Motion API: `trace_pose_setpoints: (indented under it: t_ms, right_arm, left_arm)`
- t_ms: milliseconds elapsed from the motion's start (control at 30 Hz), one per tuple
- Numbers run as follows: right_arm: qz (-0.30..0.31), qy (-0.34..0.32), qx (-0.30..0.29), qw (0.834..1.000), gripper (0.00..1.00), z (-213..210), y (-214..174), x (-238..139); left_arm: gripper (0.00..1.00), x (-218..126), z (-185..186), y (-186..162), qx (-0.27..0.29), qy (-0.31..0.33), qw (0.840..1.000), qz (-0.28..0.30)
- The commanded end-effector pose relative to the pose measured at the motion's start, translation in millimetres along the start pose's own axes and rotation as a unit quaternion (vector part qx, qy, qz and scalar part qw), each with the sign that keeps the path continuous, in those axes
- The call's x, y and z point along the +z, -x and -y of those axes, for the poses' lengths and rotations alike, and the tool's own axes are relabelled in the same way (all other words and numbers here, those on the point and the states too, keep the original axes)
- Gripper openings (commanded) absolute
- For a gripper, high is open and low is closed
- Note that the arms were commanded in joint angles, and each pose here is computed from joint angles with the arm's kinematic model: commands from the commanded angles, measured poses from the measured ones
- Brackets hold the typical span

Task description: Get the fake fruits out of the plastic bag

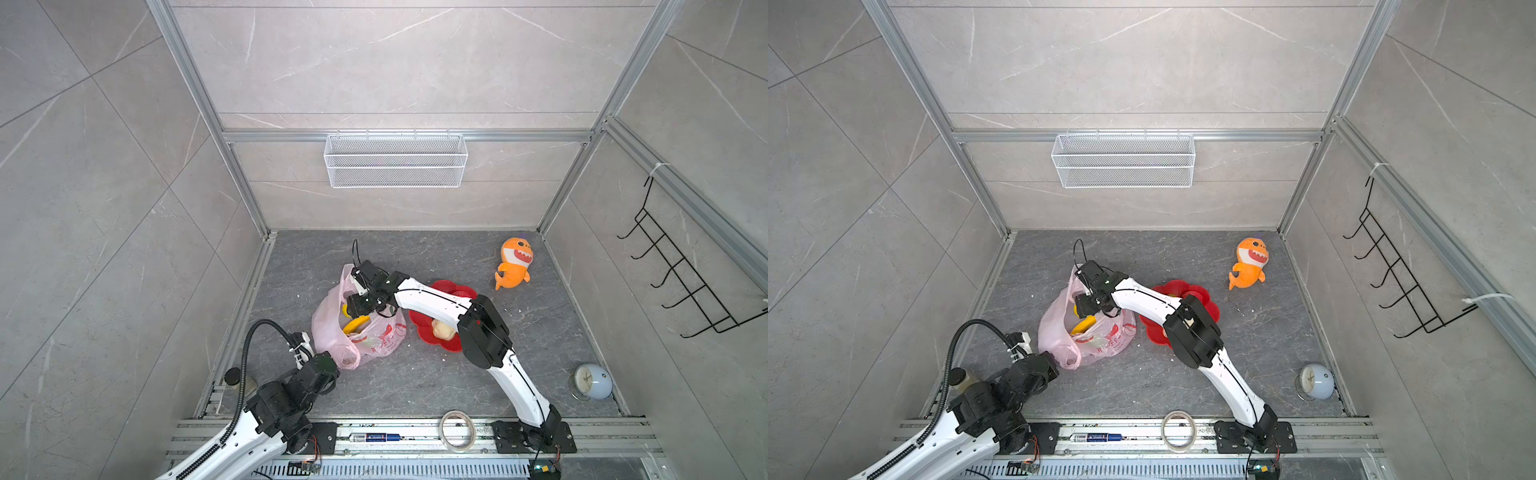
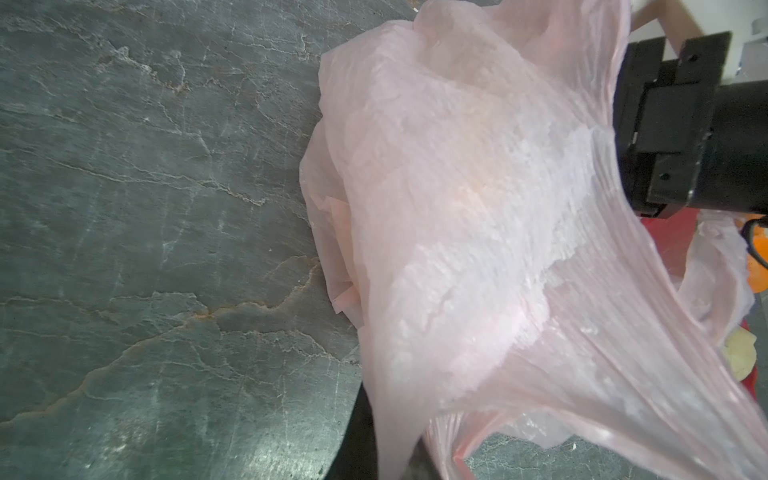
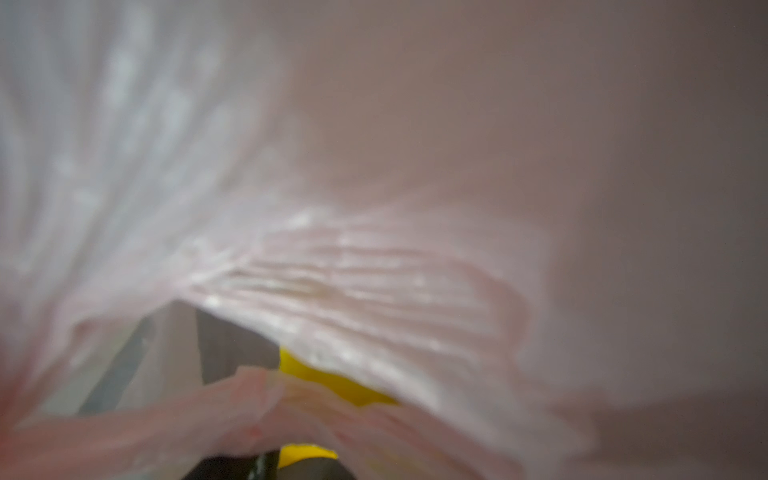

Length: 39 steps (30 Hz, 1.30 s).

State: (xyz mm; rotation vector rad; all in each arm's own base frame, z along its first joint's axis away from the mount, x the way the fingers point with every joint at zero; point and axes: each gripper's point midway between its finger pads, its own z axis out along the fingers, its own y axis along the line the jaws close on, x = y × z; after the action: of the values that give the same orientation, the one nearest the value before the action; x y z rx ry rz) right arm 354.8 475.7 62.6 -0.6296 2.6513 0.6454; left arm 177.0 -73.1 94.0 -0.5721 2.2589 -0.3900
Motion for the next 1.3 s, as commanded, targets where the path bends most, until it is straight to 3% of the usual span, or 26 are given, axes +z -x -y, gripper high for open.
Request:
trace_pose_setpoints:
  t_ms: [0, 333, 767, 1267]
  right_arm:
    - [-0.006, -0.019, 0.000, 1.000, 0.69, 2.7, -1.2, 1.7]
    - [0.017, -0.028, -0.017, 0.999, 0.75, -9.6, 7.8, -32.0]
    - [0.032, 0.019, -0.048, 0.998, 0.74, -39.0, 13.0, -100.9]
    - [0.036, 0.051, -0.032, 0.998, 0.50, -52.1, 6.9, -74.0]
  left_arm:
    - [0.00, -1.0, -4.5, -3.1, -0.009, 0.005, 1.000, -0.006]
    - [0.00, -5.8, -21.2, -1.1, -0.031, 0.037, 0.999, 0.000]
    - [0.00, -4.4, -17.6, 7.2, -0.036, 0.055, 0.998, 0.016]
    - [0.00, -4.9, -13.5, 6.9, -0.034, 0.040, 0.999, 0.014]
